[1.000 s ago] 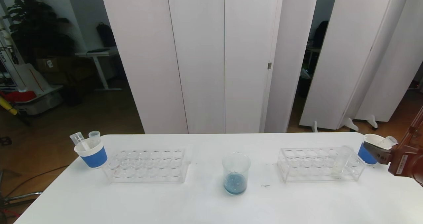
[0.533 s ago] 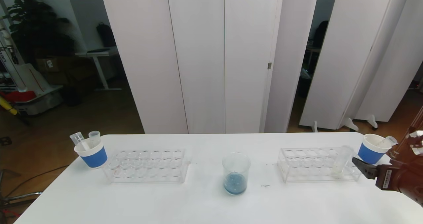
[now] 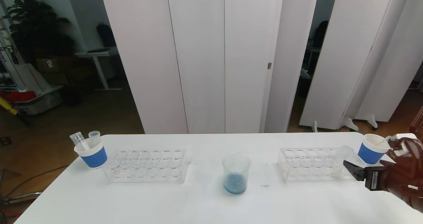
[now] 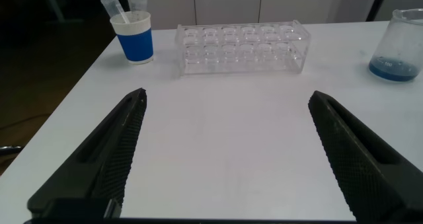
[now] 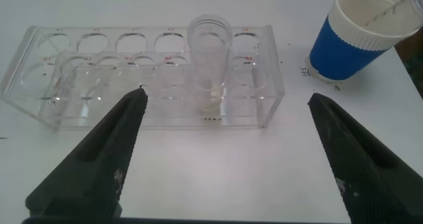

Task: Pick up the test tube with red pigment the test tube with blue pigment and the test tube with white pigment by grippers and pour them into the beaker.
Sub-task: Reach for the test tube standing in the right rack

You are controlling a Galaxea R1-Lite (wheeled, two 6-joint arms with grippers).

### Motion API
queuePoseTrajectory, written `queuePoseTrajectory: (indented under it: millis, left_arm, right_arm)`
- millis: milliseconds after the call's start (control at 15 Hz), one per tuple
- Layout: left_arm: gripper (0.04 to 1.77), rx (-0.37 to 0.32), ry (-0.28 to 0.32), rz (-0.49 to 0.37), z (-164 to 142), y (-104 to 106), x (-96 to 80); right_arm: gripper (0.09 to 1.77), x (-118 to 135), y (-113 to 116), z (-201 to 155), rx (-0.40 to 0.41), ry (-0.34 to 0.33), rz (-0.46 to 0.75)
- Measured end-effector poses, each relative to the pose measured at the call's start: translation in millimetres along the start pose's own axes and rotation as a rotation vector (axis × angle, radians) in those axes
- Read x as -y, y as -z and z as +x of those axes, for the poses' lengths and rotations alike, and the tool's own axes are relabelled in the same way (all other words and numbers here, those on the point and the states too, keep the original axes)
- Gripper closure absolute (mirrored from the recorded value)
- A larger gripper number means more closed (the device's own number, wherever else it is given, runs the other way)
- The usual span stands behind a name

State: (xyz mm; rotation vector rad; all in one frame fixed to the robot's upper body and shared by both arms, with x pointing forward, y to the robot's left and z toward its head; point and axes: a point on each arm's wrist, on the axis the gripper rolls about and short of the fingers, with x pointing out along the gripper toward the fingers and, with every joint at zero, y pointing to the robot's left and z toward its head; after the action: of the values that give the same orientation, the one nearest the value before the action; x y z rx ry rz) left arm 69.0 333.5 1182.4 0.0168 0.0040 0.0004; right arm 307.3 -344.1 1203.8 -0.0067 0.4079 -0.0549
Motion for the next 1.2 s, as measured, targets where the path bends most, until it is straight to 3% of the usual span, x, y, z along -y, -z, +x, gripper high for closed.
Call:
queuePoseTrajectory:
  millis: [333,533,1200]
  left_arm:
    - [0.06,0.0,0.0,0.0,0,0,0.0]
    - [0.06,0.0,0.0,0.0,0,0,0.0]
    - [0.06,0.0,0.0,0.0,0,0,0.0]
  right_arm:
    - [0.11,2,1,15,0.011,0.011,-0.034]
    - [0.11,1,1,27,0.06,0.012,-0.039]
    - [0.11,-10,13,56,0.063,-0.019,-0.087]
